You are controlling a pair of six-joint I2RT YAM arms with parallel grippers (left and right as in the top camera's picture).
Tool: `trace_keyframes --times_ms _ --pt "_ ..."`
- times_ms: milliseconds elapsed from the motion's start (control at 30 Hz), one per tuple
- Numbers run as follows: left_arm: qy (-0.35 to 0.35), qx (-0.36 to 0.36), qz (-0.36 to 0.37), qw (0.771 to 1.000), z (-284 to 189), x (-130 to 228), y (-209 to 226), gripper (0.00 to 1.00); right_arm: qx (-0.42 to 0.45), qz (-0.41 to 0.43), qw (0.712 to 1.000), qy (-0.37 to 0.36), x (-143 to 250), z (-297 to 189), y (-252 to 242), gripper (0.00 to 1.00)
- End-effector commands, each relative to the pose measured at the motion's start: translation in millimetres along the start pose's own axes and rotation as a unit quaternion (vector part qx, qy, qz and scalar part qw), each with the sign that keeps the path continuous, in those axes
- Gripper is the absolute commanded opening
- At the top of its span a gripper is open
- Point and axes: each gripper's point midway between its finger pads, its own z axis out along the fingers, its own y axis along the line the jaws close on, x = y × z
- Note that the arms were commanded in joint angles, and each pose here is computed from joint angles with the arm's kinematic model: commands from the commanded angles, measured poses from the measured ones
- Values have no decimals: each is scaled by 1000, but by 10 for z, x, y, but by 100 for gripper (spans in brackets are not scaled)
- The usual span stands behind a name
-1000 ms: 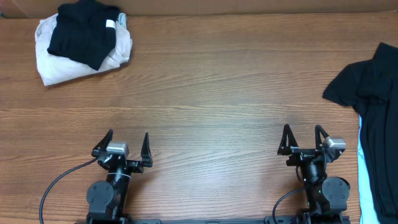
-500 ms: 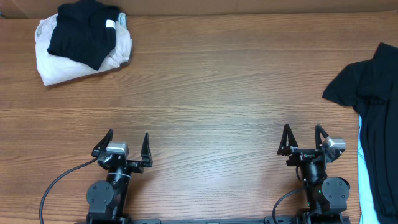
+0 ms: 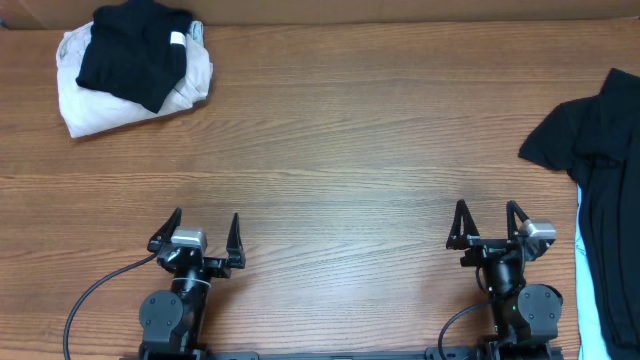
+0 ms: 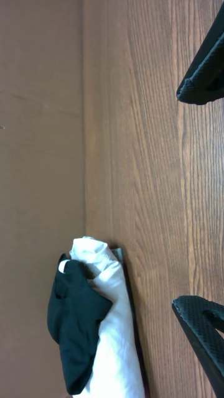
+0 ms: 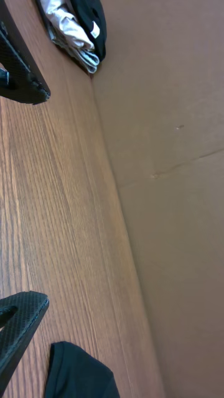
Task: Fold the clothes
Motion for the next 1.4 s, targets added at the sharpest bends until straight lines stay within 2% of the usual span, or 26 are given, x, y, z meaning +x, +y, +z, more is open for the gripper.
trace_keyframes --times_ms 0,1367 --pt "-4 -5 10 1000 -3 -4 17 100 -2 0 1000 -3 13 2 5 100" --pt "-3 -14 10 1000 -4 0 48 100 -2 0 1000 -3 13 2 5 100"
